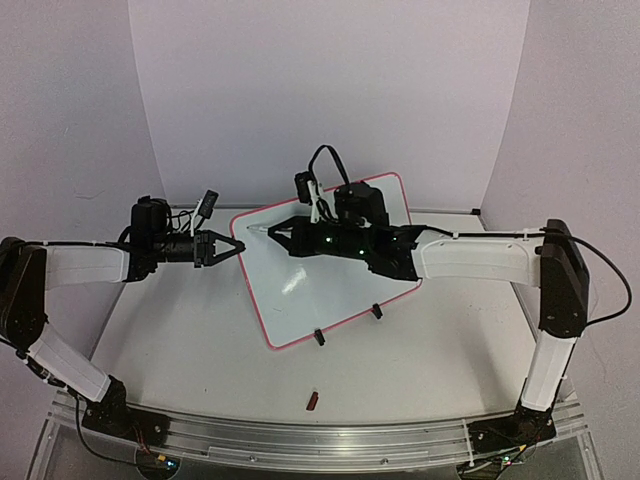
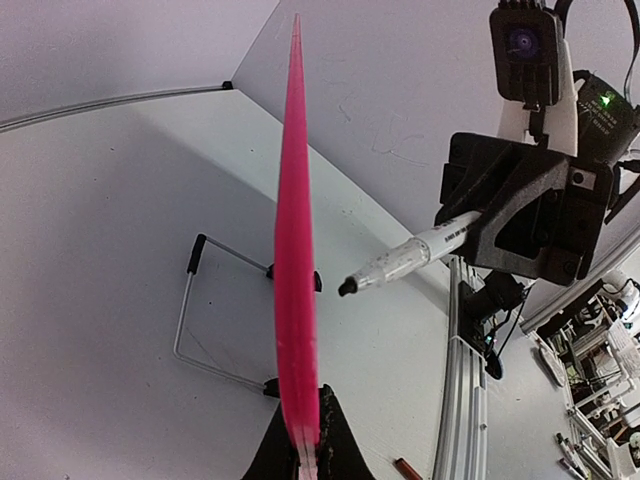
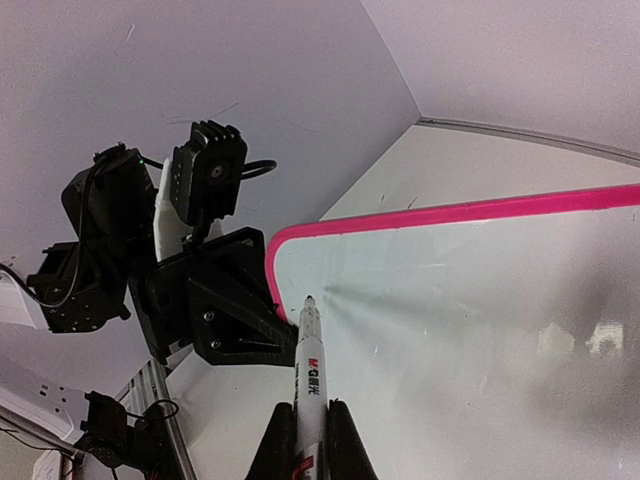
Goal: Write a sentence on the whiteboard
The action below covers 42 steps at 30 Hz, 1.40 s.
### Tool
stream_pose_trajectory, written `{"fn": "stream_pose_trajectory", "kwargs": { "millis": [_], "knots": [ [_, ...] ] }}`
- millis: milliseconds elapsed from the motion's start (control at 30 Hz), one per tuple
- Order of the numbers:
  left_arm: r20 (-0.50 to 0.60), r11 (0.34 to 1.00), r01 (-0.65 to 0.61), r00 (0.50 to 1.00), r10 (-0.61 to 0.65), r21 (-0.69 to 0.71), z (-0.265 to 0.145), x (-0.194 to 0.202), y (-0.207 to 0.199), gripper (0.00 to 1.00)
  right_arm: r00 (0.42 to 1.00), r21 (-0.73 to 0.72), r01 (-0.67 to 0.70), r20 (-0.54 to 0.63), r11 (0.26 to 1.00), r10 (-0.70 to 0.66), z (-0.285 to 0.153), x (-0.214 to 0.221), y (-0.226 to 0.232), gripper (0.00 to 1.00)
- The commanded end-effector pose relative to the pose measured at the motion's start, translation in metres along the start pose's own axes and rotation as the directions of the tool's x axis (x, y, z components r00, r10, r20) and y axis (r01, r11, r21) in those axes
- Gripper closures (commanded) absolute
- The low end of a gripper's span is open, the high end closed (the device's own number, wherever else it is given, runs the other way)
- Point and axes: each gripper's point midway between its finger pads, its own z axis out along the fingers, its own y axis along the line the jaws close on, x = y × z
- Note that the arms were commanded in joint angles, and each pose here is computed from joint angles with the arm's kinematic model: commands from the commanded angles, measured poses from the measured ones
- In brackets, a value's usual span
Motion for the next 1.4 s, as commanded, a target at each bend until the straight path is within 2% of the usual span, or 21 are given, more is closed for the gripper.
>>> {"fn": "stream_pose_trajectory", "kwargs": {
  "millis": [0, 800, 1133, 1367],
  "knots": [
    [-0.02, 0.997, -0.07, 0.997, 0.071, 0.013, 0.002, 0.003, -0.008, 1.0, 1.0, 0.012, -0.007, 0.021, 1.0, 0.007, 0.006, -0.008, -0.003, 1.0],
    [-0.018, 0.997, -0.078, 0.997, 0.078, 0.009, 0.001, 0.002, -0.009, 1.0, 0.997, 0.079, -0.05, -0.047, 0.996, 0.054, -0.01, 0.028, -0.025, 1.0],
    [-0.021, 0.997, -0.077, 0.997, 0.077, 0.004, 0.002, 0.002, -0.008, 1.0, 0.998, -0.071, -0.046, 0.038, 0.996, 0.049, -0.029, -0.011, 0.017, 1.0],
    [-0.023, 0.997, -0.076, 0.997, 0.075, -0.002, 0.002, 0.003, -0.006, 1.0, 0.997, -0.076, -0.036, 0.072, 0.997, 0.041, -0.021, -0.025, 0.02, 1.0]
  ]
}}
